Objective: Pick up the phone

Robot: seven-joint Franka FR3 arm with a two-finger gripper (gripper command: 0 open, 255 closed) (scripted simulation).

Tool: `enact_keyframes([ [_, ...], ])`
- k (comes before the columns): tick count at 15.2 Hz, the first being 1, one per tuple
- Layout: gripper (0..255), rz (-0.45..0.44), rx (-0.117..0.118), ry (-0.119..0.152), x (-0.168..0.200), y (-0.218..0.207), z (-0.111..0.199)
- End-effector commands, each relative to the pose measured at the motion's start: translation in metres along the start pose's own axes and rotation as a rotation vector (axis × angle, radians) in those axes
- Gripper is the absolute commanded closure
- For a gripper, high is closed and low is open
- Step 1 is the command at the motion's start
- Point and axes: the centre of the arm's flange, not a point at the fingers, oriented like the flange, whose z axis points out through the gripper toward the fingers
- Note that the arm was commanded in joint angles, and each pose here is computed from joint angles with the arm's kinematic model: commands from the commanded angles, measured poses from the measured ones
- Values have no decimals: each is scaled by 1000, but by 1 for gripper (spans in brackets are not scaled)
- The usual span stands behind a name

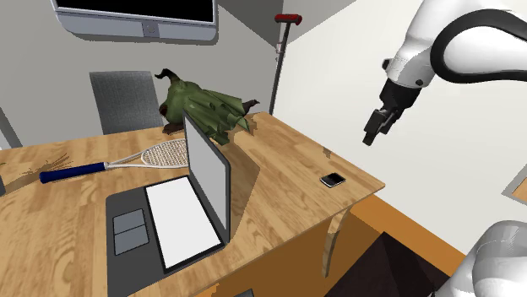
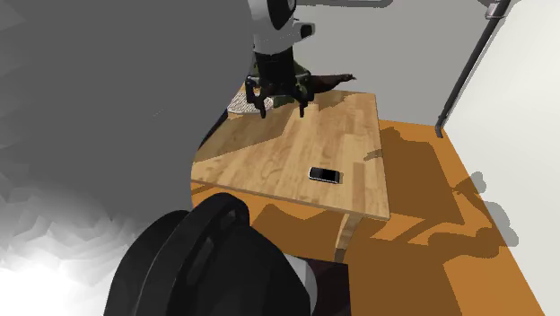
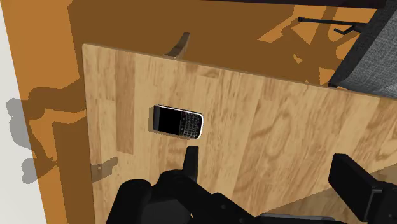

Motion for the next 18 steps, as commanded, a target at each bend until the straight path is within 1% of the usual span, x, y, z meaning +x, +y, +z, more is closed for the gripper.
enact_keyframes([
  [1,0,0,0,0,0,0,0],
  [10,0,-445,60,-22,35,55,105],
  [18,0,-841,113,-42,81,83,201],
])
